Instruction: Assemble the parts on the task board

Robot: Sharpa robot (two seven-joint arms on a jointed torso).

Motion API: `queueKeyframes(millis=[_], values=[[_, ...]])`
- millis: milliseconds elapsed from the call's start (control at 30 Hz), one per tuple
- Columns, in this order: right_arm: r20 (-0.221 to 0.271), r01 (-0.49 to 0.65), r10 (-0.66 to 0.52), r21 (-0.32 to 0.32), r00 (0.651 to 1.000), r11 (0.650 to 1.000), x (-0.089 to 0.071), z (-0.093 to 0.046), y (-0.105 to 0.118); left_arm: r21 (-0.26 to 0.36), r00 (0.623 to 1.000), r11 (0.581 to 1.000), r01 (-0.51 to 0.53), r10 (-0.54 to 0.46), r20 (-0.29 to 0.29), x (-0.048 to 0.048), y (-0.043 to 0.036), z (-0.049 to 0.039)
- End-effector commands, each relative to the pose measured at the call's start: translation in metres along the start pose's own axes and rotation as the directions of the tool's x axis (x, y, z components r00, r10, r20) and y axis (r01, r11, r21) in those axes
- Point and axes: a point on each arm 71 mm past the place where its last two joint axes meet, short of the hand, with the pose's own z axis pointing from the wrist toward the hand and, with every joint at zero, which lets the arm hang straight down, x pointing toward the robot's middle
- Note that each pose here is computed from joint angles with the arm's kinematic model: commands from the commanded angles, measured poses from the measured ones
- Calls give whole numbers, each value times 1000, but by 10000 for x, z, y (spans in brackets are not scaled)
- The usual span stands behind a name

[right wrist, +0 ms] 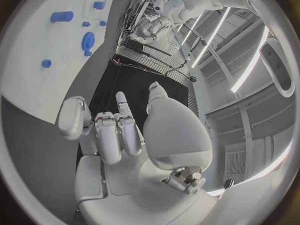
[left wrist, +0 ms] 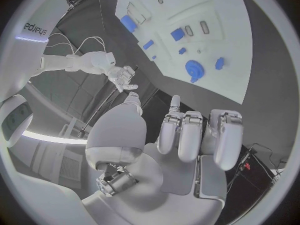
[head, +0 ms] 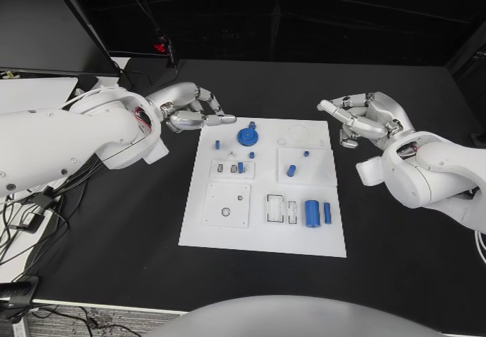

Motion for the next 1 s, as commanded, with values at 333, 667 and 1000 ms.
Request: queueKeyframes(millis=[333, 667, 1000], values=[[-47, -114, 113, -14, 992, 993, 18, 23, -6, -309, 920, 922, -234, 107, -376, 324, 29, 126], [-41, -111, 111, 4, 993, 994, -5, 42, -49, -340, 906, 907, -249, 94, -412, 396, -12, 238], [-39, -109, 110, 15, 993, 994, -11, 51, -78, -329, 899, 918, -222, 62, -434, 522, -128, 397]])
